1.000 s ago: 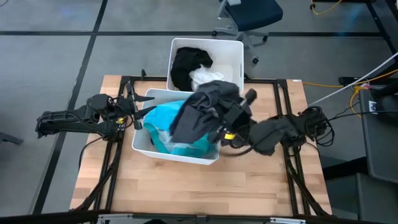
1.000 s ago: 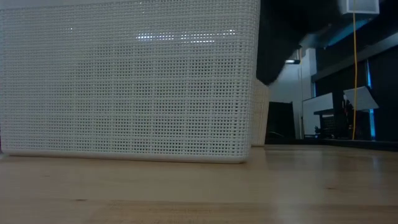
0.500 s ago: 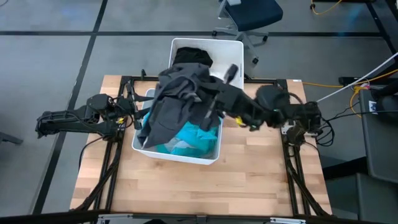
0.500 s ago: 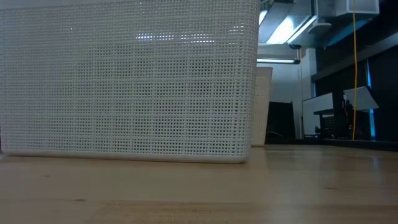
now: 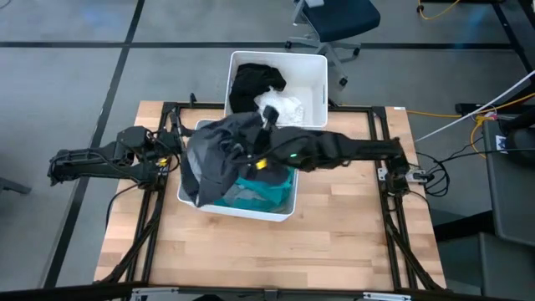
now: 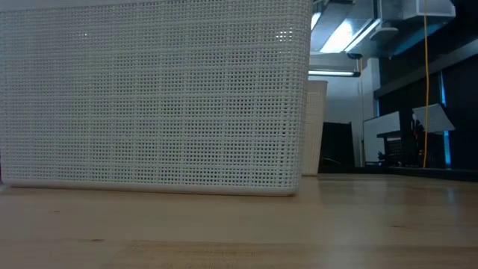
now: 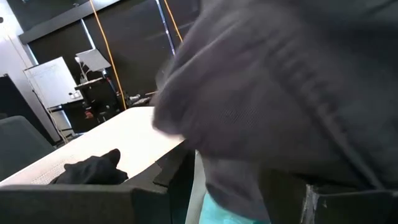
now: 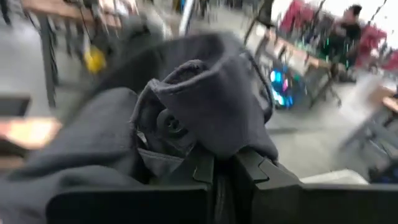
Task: Sort clothes
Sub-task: Put the black cargo shorts into the bottom white bin
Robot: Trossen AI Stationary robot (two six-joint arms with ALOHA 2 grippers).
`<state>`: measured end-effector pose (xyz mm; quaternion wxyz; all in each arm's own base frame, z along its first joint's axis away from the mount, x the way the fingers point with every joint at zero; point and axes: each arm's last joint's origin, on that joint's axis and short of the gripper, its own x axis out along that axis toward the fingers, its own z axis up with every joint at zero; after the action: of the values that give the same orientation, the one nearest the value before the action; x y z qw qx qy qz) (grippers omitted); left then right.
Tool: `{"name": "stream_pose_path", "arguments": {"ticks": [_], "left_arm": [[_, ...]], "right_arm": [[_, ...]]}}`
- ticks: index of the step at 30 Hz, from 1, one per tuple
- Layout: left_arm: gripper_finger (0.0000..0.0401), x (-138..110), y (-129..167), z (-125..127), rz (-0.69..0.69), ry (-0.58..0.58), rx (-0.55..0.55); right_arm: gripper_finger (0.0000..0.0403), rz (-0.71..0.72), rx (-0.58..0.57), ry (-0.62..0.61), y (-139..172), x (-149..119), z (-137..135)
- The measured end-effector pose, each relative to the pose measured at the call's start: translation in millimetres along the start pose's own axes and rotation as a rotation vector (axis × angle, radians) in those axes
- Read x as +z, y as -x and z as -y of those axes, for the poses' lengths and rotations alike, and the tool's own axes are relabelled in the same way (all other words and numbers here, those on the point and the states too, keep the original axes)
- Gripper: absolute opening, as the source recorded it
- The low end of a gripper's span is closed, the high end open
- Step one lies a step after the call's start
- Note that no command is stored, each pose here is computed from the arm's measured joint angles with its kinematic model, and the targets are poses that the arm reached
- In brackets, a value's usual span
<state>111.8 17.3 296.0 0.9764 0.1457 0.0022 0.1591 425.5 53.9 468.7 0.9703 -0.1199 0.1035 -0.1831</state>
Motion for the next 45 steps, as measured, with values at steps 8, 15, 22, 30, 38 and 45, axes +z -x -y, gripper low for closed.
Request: {"name": "stream_pose_path", "arguments": {"ticks": [8,15,22,30,38,45], "left_arm": [[0.015,0.0,0.0,0.0,0.0,0.0,0.0],[0.015,-0.5,-0.2,0.2,-0.004,-0.001,-0.001],[0.015,-0.5,-0.1,0.1,-0.005,-0.004,0.0],[0.015,0.6,0.3,-0.3,0.006,0.002,0.003],[0.015,0.2,0.2,-0.2,0.003,0.001,0.002],[0.015,0.0,0.1,0.0,-0.001,0.0,0.001]], "right_arm": [[0.0019,-0.251,0.013,0.042,-46.8,-55.8,-23.8],[0.0019,-0.404,0.046,0.105,-70.8,-96.0,-48.6],[0.0019,-0.579,0.052,0.159,-90.1,-139.2,-64.8],[0.0019,-0.689,0.13,0.189,-115.1,-186.4,-89.1],[0.0019,-0.761,0.169,0.213,-130.9,-223.6,-106.7],[0.002,-0.764,0.129,0.14,-132.6,-226.2,-107.9]]}}
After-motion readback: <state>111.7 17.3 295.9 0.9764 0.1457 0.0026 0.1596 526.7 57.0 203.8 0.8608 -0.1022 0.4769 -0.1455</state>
